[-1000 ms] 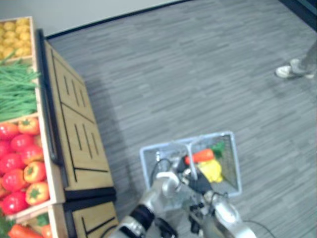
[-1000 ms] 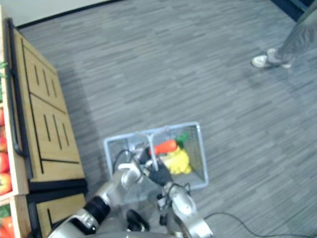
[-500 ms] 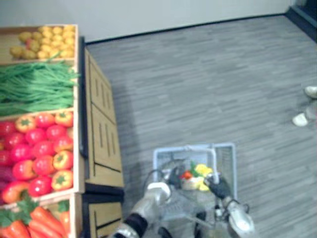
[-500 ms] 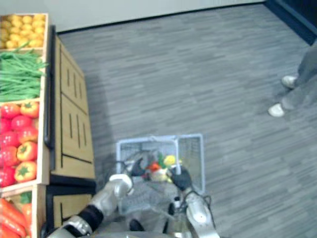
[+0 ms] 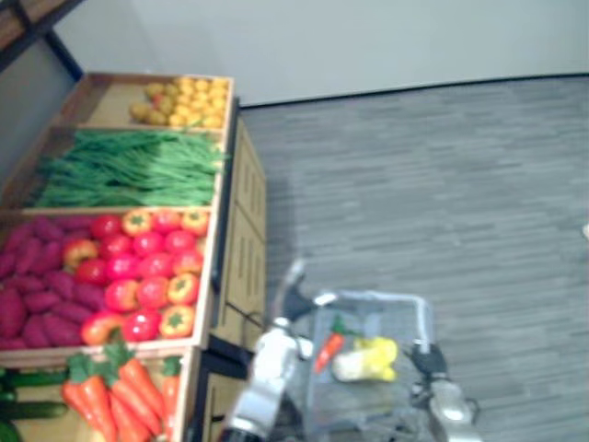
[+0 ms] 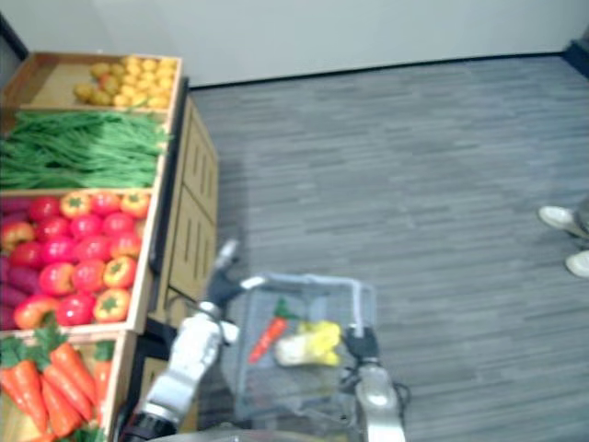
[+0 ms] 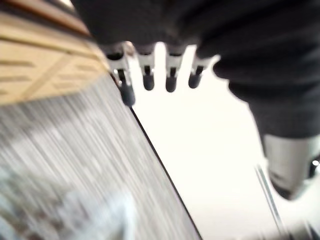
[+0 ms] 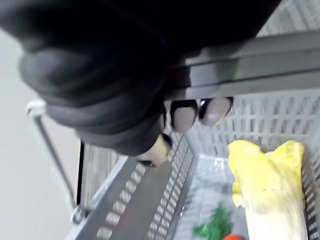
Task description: Pick vegetable in the basket
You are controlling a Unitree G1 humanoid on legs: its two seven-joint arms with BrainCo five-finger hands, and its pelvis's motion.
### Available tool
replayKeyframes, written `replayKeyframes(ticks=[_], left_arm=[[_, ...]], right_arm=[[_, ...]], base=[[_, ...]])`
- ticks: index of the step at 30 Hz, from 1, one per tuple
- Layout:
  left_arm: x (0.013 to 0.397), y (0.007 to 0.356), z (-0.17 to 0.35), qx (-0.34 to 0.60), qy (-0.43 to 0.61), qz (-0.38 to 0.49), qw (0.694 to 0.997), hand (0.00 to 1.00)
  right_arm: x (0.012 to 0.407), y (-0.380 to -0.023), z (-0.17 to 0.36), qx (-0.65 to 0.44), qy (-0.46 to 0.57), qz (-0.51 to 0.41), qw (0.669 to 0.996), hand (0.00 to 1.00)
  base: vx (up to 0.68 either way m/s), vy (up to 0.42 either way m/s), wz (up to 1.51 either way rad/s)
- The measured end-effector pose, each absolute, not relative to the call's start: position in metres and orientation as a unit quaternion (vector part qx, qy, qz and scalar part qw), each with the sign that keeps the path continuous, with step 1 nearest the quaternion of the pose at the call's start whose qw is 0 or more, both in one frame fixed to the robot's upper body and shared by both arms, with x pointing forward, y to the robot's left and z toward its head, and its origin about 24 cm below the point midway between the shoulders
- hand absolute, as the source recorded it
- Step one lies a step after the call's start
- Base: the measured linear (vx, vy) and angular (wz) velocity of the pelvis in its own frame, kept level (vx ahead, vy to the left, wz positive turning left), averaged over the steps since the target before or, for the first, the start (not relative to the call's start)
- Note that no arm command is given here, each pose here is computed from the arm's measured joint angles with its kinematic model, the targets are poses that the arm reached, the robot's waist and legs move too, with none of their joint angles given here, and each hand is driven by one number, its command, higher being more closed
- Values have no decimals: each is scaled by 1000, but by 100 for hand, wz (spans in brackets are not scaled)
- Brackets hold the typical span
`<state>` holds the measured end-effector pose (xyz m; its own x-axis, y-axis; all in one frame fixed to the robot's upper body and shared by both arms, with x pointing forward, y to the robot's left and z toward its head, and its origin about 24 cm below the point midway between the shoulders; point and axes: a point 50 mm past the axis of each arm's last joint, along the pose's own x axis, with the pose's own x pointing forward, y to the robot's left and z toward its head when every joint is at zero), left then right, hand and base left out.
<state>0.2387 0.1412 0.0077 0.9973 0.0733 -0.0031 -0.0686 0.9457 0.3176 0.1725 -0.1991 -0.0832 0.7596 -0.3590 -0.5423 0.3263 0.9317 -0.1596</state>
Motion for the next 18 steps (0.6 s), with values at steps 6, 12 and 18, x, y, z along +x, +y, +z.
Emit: replayKeyframes(ticks=[6,12,18], left_arm=[[204,157,-42,22,148,24,988,0],[190,167,-72,-78,228,24,970,0],[153,173,-130,67,389,30,918,0]], right_arm=[[157,-258,-99,-46,357,-286,888,100],[138,-230,-127,-2,426,-254,868,100],[124,-247,-135,-13,459,-279,843,100]], base=[[34,119,25],[73,-71,-7],[-7,-139,-14]])
